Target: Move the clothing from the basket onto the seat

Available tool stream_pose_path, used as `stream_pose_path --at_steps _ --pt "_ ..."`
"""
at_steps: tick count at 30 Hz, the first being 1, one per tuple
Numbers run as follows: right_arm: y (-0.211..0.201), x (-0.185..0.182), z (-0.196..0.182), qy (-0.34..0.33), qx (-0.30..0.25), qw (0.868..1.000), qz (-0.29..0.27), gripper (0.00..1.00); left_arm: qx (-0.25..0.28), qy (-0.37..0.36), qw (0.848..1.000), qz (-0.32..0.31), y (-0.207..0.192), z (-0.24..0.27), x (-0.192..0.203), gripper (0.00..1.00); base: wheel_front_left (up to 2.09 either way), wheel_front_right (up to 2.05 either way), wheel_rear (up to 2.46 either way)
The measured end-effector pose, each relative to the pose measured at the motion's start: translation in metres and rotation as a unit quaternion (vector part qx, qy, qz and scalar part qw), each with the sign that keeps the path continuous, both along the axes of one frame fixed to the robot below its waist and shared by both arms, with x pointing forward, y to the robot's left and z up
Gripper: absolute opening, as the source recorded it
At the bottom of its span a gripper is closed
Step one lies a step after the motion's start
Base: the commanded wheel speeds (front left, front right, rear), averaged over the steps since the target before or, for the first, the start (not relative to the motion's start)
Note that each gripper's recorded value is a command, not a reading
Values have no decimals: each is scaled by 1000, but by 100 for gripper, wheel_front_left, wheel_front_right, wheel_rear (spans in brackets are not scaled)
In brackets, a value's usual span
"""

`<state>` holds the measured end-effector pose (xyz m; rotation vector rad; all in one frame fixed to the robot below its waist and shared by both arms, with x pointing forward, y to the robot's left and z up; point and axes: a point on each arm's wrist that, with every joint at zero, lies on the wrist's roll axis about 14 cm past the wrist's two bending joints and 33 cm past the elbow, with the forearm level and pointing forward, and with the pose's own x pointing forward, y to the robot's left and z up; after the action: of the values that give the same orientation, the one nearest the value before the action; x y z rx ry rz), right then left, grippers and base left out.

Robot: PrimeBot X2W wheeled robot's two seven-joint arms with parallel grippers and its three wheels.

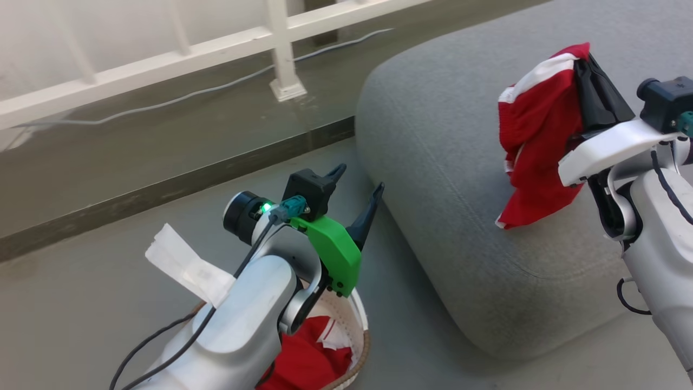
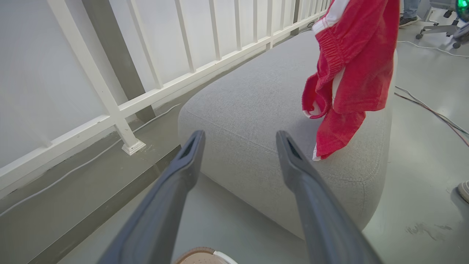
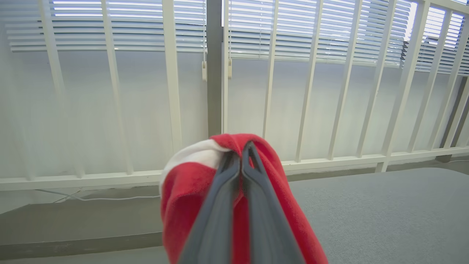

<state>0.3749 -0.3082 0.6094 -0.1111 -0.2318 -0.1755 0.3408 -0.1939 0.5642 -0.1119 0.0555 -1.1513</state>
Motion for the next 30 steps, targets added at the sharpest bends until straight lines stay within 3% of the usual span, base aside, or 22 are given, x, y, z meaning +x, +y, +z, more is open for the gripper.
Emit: stream_pose_path --at_steps 13,25,30 --pt "-74 -64 -6 5 1 993 -119 0 0 16 991 -134 -48 -17 -59 100 0 0 0" --pt "-75 -54 -14 22 1 992 -122 0 -11 47 987 -151 -54 -31 -56 100 0 0 0" --pt "-79 -32 11 2 -18 993 -113 0 -19 50 989 -140 -54 -33 -46 100 0 0 0"
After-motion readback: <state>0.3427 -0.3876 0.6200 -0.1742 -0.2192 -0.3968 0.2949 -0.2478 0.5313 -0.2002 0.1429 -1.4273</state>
